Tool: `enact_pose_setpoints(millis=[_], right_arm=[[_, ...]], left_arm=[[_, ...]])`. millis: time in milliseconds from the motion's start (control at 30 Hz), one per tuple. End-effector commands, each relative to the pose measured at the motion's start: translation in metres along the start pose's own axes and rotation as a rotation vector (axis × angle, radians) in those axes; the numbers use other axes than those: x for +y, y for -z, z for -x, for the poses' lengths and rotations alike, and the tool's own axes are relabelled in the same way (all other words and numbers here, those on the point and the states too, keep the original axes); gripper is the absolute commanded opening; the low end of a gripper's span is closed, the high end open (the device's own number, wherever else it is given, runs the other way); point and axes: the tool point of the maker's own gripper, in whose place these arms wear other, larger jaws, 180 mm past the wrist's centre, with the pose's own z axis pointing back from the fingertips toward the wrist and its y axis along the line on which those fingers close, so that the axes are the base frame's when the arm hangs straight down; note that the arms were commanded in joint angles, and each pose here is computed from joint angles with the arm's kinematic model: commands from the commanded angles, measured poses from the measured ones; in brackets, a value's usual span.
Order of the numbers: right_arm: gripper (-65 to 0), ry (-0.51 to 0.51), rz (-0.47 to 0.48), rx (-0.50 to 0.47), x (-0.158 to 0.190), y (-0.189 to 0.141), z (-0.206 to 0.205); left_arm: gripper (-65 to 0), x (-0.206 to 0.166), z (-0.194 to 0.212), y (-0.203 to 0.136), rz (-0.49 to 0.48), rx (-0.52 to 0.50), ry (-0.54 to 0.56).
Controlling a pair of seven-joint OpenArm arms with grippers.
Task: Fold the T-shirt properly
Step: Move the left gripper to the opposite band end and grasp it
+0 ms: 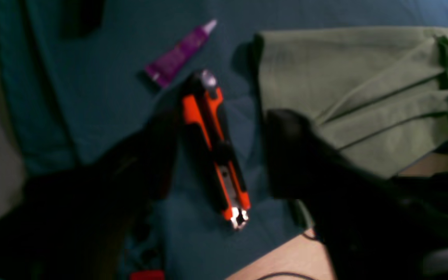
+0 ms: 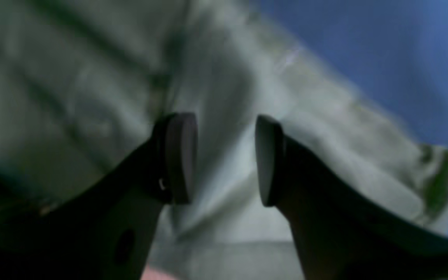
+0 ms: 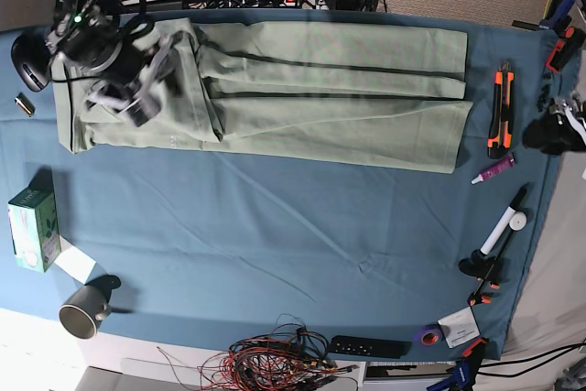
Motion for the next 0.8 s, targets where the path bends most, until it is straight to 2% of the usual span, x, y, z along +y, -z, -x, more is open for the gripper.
enact_pose_setpoints(millis=[0, 100, 200, 467, 767], right_arm=[[-40.0, 0.024, 0.026, -0.078, -0.006, -0.004, -0.018], [-40.0, 0.122, 0.076, -0.165, -0.016, -0.006, -0.032], [-40.0, 0.168, 0.080, -0.210, -0.014, -0.006, -0.039], [-40.0, 0.170, 0.081, -0.206, -0.014, -0.005, -0.038], [-40.0, 0.170, 0.081, -0.207, -0.014, -0.005, -0.038]], left_arm=[[-23.7, 0.002, -0.011, -0.007, -0.016, -0.030, 0.029], [-23.3, 0.003, 0.006, -0.001, -0.027, 0.004, -0.028], [-23.4, -0.007, 0.021, 0.006, 0.015, 0.020, -0.079], [-23.4, -0.038, 0.058, 0.022, 0.140, 0.034, -0.181], [-23.4, -0.054, 0.082, 0.032, 0.178, 0.046, -0.247]])
